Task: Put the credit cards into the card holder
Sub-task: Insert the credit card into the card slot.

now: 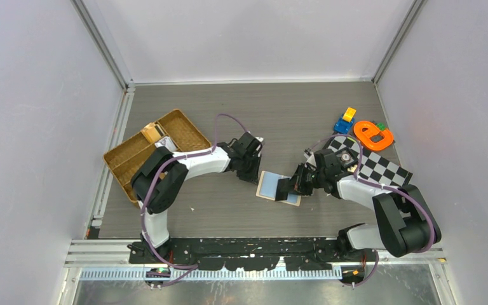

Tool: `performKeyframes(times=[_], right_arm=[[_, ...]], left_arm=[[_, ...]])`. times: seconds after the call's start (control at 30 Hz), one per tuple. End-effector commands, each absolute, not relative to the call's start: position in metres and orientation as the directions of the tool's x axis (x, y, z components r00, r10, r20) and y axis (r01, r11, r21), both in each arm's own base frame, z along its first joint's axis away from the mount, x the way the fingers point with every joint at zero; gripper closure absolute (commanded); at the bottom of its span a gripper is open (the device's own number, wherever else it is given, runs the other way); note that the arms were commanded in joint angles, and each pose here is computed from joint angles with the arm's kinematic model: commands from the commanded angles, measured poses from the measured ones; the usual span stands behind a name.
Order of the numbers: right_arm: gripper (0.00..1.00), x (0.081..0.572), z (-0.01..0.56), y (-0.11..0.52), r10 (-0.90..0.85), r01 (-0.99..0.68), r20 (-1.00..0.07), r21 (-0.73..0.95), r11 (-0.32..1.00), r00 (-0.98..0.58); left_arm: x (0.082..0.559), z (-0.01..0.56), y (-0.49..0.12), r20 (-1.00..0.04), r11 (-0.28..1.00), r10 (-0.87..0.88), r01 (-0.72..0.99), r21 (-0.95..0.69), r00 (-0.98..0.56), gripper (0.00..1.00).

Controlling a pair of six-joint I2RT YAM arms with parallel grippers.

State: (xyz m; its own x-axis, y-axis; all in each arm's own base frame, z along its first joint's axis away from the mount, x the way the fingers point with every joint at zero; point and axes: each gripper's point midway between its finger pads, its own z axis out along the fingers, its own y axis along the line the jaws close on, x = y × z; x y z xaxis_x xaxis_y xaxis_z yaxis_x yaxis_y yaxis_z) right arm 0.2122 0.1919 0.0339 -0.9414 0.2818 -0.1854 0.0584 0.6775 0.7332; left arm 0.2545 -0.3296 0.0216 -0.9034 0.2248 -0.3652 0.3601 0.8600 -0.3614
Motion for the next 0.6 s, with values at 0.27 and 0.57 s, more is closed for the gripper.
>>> performKeyframes(times=[0.27,0.57], right_arm=[[1.00,0.229,0.037,0.190,0.292,-0.016,-0.295,0.727,0.686,-0.910],[1.00,0.235,0.039,0.193,0.317,-0.039,-0.325,0.750,0.660,-0.891]], left_arm=[[0.248,-0.009,-0.304,-0.306,0.904,0.279,0.357,-0.235,-0.910,1.00],[0.247,-0.007,-0.303,-0.310,0.903,0.277,0.356,-0.238,-0.910,1.00]])
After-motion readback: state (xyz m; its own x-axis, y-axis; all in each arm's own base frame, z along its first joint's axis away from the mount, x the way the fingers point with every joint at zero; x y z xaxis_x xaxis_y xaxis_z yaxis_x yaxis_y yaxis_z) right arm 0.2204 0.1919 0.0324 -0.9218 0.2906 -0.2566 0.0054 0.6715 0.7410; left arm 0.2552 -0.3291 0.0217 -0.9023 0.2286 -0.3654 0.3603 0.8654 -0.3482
